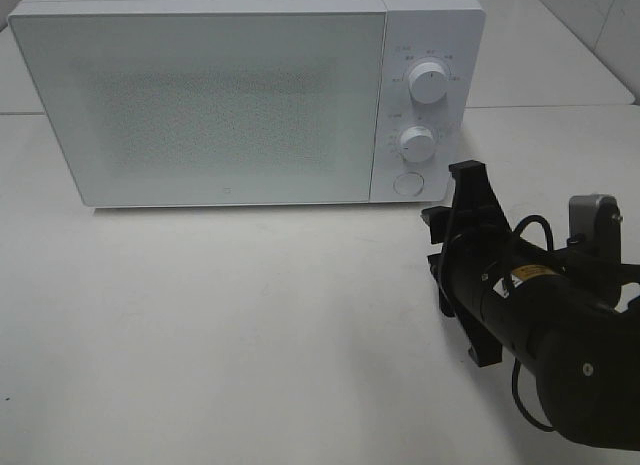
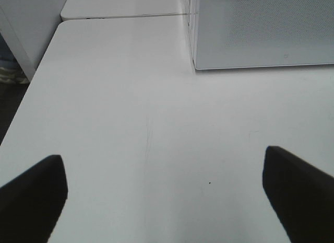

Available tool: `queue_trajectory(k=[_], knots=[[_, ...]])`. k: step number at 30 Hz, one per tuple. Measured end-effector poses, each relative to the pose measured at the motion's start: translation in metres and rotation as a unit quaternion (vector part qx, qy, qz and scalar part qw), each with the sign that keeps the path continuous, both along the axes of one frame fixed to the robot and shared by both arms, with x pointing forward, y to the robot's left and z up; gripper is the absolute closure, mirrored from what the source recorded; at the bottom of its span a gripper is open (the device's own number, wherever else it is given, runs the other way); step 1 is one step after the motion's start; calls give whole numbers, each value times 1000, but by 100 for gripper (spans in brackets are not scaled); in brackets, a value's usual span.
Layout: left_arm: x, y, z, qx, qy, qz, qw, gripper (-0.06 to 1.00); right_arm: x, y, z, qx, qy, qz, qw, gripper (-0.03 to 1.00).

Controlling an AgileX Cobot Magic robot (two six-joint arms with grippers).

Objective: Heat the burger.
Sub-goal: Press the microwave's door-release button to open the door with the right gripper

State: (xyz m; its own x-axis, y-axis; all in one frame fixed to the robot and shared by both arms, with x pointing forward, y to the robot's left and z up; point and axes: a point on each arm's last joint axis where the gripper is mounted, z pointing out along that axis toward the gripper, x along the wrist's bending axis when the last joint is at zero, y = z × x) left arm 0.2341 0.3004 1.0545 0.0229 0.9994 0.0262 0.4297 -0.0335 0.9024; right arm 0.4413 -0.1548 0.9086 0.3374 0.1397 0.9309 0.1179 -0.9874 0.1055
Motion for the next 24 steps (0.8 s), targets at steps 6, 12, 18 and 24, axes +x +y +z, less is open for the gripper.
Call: queue_trajectory(k=[6, 12, 18, 24], knots=[[0, 0, 0, 0, 0, 0, 1000, 1, 0, 0, 0, 85, 4, -33, 996, 70], [0, 0, 0, 0, 0, 0, 1000, 1, 0, -1, 1, 116, 6, -47, 992, 89], [0, 0, 0, 0, 0, 0, 1000, 1, 1, -3, 0, 114, 8, -54, 992, 95], [0, 0, 0, 0, 0, 0, 1000, 1, 13, -3, 2, 98, 10, -52, 994, 95]])
